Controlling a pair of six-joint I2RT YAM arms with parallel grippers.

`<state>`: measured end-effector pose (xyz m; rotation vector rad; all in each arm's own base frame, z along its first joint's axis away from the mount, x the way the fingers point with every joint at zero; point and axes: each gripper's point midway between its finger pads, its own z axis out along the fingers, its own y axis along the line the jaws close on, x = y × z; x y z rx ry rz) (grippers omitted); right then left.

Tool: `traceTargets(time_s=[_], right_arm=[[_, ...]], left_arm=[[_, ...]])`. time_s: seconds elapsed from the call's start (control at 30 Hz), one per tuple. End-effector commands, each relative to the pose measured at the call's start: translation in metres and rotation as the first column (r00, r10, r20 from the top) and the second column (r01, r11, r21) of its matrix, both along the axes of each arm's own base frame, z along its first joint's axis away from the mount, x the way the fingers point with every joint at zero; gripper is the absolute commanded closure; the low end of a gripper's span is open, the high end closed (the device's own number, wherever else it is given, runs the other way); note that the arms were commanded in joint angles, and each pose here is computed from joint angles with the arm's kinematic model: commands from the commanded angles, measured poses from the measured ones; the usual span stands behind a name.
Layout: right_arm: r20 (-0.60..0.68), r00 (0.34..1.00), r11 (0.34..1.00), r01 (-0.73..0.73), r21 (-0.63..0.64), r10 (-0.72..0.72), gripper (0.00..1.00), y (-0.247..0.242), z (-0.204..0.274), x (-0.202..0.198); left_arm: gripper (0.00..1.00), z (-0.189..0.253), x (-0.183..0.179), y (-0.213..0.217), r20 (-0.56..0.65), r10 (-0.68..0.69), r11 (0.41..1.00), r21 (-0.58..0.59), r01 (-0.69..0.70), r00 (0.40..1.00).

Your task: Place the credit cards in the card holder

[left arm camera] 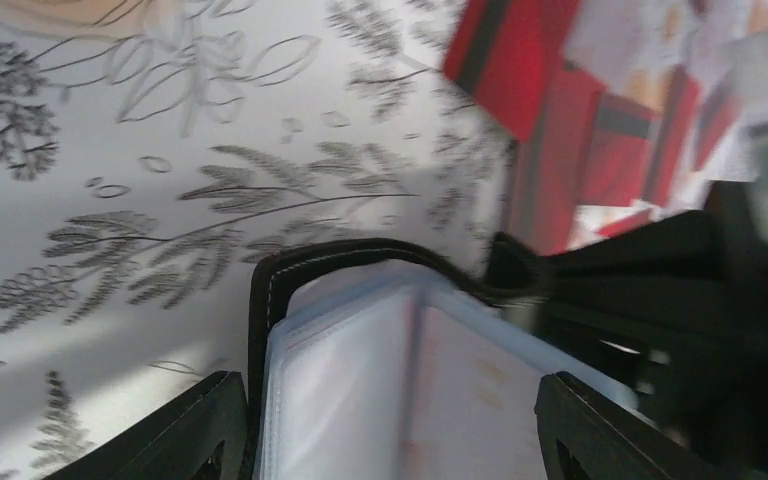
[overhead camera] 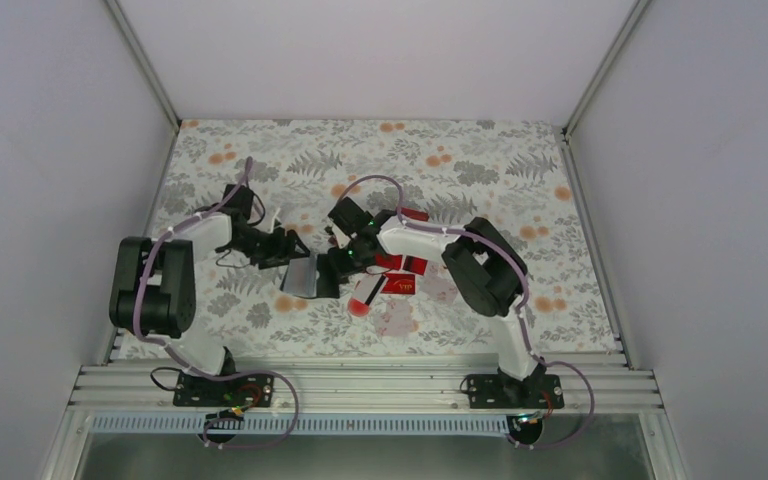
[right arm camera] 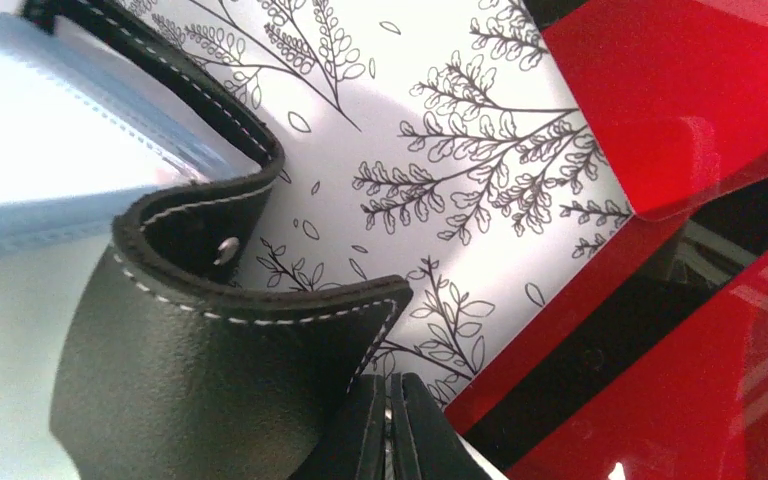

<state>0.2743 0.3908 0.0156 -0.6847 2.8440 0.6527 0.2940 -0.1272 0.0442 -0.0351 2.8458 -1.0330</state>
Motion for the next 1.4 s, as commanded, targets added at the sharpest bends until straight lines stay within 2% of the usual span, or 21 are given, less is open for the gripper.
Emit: traceTargets(time_s=[0.0, 0.23, 0.63, 0.9, 1.03, 1.2, 1.33, 1.37], right_arm=[[-0.05, 0.999, 0.996, 0.016, -0.091, -0.021, 0.96, -0.016, -0.045, -0.003], [-0.07, 0.997, 0.998, 0.007, -0.062, -0.012, 0.96, -0.011, -0.048, -0.003], [-0.071, 0.997, 0.999, 0.034, -0.026, -0.036, 0.96, -0.013, -0.036, 0.006], [-0.067, 0.996, 0.999, 0.054, 0.005, -0.054, 0.96, -0.014, -0.022, 0.013], [-0.047, 0.996, 0.997, 0.072, 0.029, -0.071, 0.96, -0.016, -0.003, 0.022], [-0.022, 0.998, 0.996, 0.067, 0.061, -0.066, 0.93, -0.019, 0.029, 0.026], [-0.021, 0.997, 0.995, 0.071, 0.071, -0.069, 0.85, -0.029, 0.041, 0.016], [-0.032, 0.997, 0.994, 0.067, 0.082, -0.065, 0.84, -0.03, 0.041, 0.011]], left_arm=[[0.27, 0.054, 0.002, -0.023, 0.049, -0.01, 0.987, -0.163, 0.018, 0.999], [0.28, 0.085, 0.002, -0.04, 0.074, -0.003, 0.954, -0.298, 0.025, 0.997], [0.28, 0.046, -0.031, -0.064, -0.011, -0.059, 0.951, -0.306, 0.053, 0.998], [0.28, 0.051, -0.026, -0.08, 0.002, -0.049, 0.937, -0.347, 0.046, 0.999], [0.29, 0.058, -0.019, -0.077, 0.03, -0.024, 0.962, -0.273, 0.031, 0.999], [0.37, 0.063, -0.017, -0.043, 0.078, 0.041, 0.999, -0.02, -0.039, 0.996], [0.46, 0.056, -0.029, -0.034, 0.085, 0.026, 0.999, 0.03, -0.029, 0.996], [0.52, 0.052, -0.029, -0.034, 0.086, 0.022, 0.999, 0.028, -0.024, 0.996]])
